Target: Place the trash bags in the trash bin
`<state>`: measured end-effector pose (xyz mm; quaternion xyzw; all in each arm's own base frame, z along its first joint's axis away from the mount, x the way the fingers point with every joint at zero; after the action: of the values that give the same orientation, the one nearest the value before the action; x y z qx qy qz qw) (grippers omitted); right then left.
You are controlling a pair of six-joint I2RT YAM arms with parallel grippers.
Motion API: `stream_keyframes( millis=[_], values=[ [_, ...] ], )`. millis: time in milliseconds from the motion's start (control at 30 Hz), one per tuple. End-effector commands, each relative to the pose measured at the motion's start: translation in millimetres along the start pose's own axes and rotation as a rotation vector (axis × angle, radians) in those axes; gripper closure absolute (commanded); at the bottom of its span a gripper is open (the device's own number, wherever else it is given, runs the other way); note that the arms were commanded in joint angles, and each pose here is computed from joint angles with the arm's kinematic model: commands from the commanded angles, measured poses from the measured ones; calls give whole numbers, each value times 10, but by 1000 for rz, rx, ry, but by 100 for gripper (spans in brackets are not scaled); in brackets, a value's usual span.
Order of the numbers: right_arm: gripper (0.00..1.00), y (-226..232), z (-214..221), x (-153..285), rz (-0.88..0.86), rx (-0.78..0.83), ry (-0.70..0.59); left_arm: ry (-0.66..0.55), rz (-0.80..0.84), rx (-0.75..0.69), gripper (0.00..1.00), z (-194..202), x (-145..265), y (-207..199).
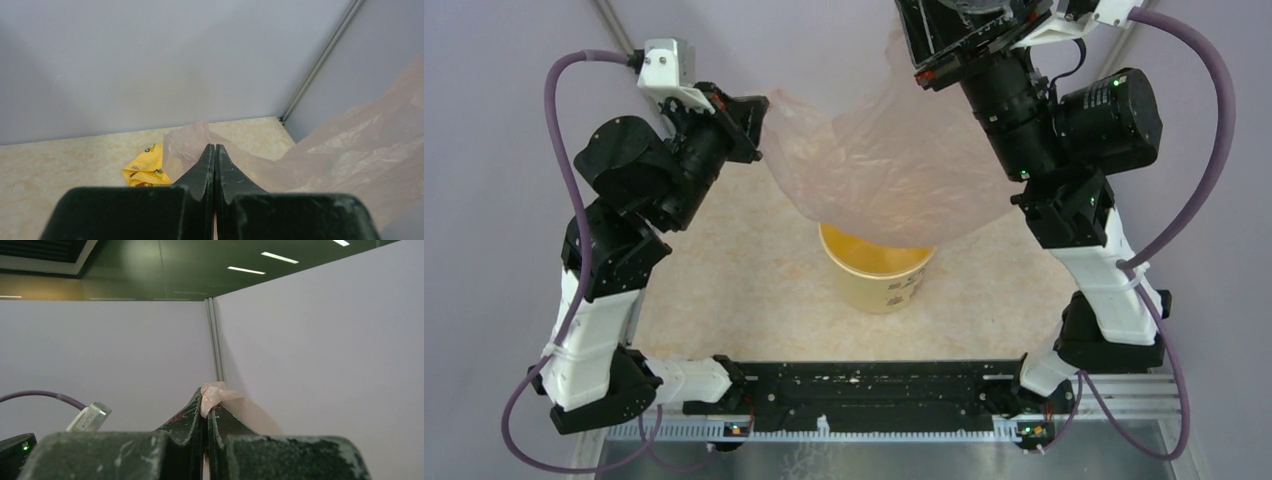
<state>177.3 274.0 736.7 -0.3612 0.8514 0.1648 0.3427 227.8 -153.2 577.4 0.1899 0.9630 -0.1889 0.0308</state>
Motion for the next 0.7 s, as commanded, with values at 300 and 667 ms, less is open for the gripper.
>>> stream_keyframes(
  millis=[300,667],
  values=[
    [100,107,471,107,-9,-56,129,-4,-246,-126,100,236,-246,371],
    [97,241,872,98,-45,-58,203,34,-366,-185,100,493,-603,835]
  ],
)
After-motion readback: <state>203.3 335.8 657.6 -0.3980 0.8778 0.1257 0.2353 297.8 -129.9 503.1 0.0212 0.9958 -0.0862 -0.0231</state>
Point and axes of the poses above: each gripper's point midway between its finger pads, its own x axis back along the fingers, its own y axis along the line the jaws close on, z = x × y, the point moved 2 cm from there along x, back along the fingers, and after that the axes turned 5 degrees about x, right-handed, at the moved point
